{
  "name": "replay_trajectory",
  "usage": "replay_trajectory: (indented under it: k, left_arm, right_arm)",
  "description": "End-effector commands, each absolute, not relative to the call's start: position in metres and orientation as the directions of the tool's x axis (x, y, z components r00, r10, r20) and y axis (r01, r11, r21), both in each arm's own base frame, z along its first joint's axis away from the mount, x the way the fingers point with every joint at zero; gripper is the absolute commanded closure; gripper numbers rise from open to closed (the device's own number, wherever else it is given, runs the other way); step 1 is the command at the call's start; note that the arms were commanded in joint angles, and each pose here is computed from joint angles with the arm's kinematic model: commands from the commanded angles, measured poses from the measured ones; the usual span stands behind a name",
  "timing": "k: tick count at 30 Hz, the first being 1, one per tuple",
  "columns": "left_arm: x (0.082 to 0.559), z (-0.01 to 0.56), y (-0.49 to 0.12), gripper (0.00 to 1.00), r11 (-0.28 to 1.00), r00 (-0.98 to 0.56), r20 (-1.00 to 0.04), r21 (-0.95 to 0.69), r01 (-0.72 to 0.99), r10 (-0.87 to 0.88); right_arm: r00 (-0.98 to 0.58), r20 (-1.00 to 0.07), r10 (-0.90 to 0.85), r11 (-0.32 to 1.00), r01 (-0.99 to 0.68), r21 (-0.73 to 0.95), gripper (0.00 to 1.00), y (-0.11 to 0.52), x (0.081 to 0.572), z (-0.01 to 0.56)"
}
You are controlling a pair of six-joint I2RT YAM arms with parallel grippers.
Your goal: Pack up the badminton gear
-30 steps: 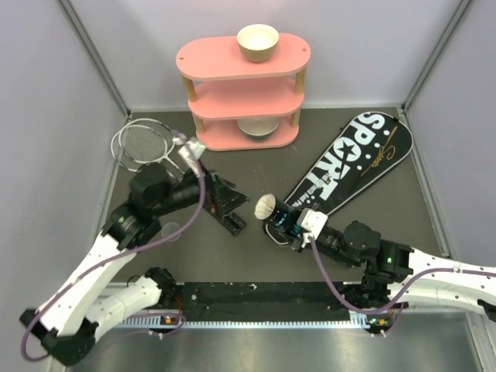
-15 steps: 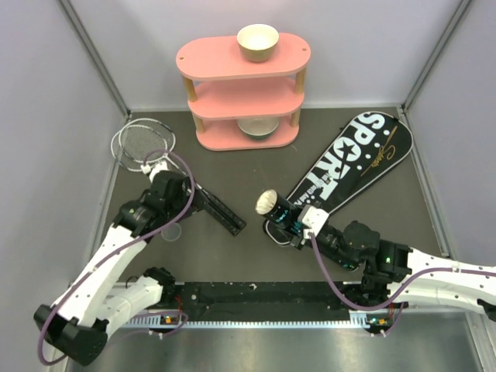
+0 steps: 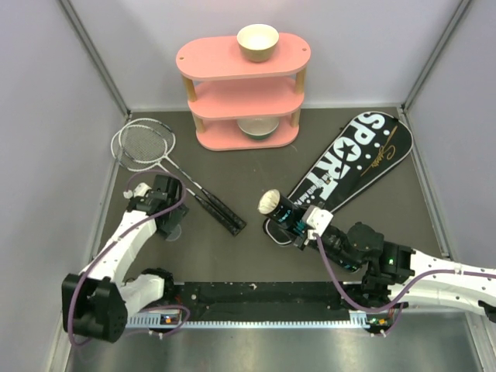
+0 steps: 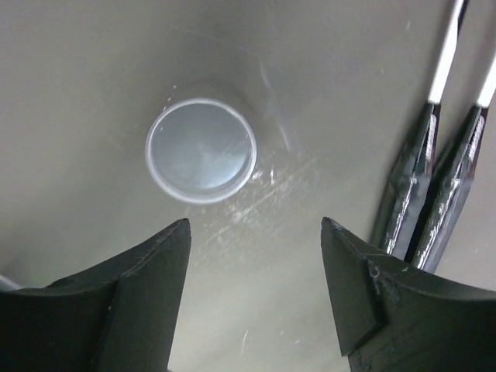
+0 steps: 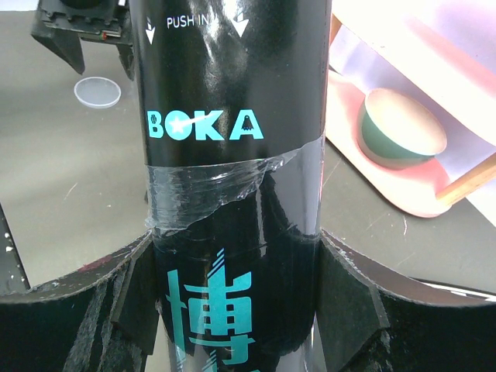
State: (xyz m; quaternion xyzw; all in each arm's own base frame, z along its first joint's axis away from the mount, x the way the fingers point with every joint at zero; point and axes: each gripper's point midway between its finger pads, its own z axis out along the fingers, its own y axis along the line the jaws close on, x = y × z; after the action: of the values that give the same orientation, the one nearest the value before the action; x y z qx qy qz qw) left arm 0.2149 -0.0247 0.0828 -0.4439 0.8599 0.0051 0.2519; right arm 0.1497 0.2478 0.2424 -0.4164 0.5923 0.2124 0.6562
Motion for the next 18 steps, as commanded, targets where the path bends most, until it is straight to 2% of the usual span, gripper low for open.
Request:
replay_trajectory:
  k: [1, 13, 18]
  left_arm:
    - [0.241, 0.069, -0.023, 0.37, 0.536, -0.408, -0.414, -0.26, -0.803, -0.814]
    - [0.245, 0.026, -0.015, 0.5, 0.469, -0.385, -0.378, -0.16, -0.869, -0.842]
    - [0.244, 0.012, -0.014, 0.63, 0.46, -0.388, -0.36, -0.139, -0.877, -0.848]
  right_arm:
    - [0.198, -0.971, -0.134, 0.599, -0.764, -0.239, 1.0, 0.247, 0.15, 0.26]
    - [0.192, -0.973, -0.13, 0.595, -0.769, -0.232, 1.0, 0.245, 0.148, 0.259]
    - [0.189, -0.973, -0.134, 0.597, -0.768, -0.232, 1.0, 0.245, 0.149, 0.257]
